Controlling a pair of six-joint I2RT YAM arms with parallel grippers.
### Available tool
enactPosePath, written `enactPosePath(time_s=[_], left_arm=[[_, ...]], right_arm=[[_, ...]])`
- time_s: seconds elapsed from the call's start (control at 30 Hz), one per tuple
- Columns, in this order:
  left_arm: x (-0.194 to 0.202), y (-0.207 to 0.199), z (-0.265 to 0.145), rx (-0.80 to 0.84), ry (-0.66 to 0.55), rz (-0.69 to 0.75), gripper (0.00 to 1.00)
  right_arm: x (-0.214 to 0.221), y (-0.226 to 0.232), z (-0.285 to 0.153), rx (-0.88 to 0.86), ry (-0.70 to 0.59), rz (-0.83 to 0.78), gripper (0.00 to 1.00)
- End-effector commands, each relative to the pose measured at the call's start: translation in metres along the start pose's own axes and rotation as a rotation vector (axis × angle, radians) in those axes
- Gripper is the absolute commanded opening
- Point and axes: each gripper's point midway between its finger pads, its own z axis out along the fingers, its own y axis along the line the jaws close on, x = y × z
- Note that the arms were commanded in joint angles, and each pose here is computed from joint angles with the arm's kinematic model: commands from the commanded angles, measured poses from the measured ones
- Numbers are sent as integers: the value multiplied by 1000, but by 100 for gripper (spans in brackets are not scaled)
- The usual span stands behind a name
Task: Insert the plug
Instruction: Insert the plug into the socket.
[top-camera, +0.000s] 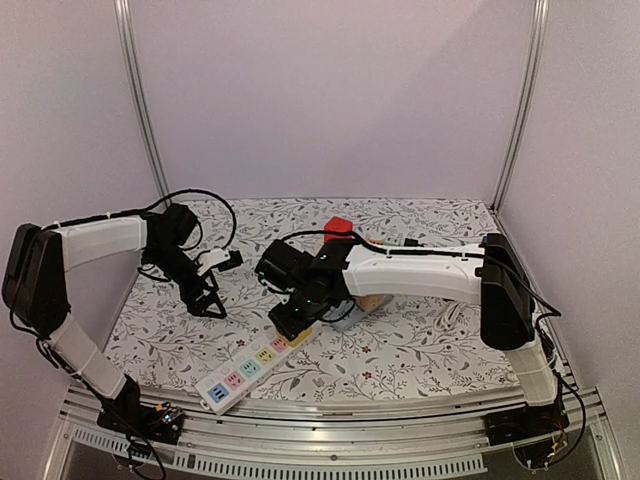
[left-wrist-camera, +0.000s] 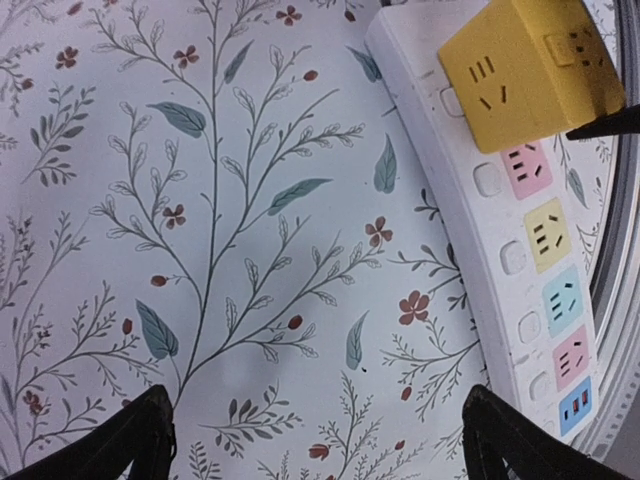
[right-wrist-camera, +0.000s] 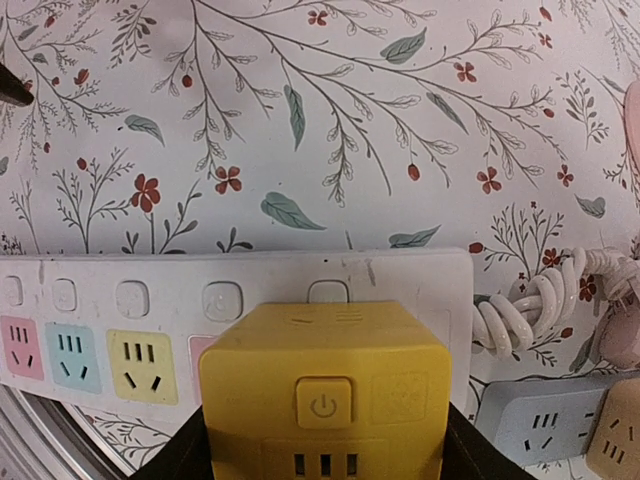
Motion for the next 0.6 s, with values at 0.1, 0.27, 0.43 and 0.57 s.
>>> enactPosePath(time_s=[0.1,0.27,0.43,0.57], left_arm=[[-8,2,-14,-4,-27,2,100],[-7,3,-17,-17,-17,3,99],[-10,3,-23,-29,-27,11,99],[-12,4,-26,-37,-29,10,100]], right_arm=[[83,-42,49,160,341,-122,79],[26,-30,9,114,150,-96,99],[-16,-11,-42,17,-19,-95,99],[-45,2,-92,-80,-145,-118,99]])
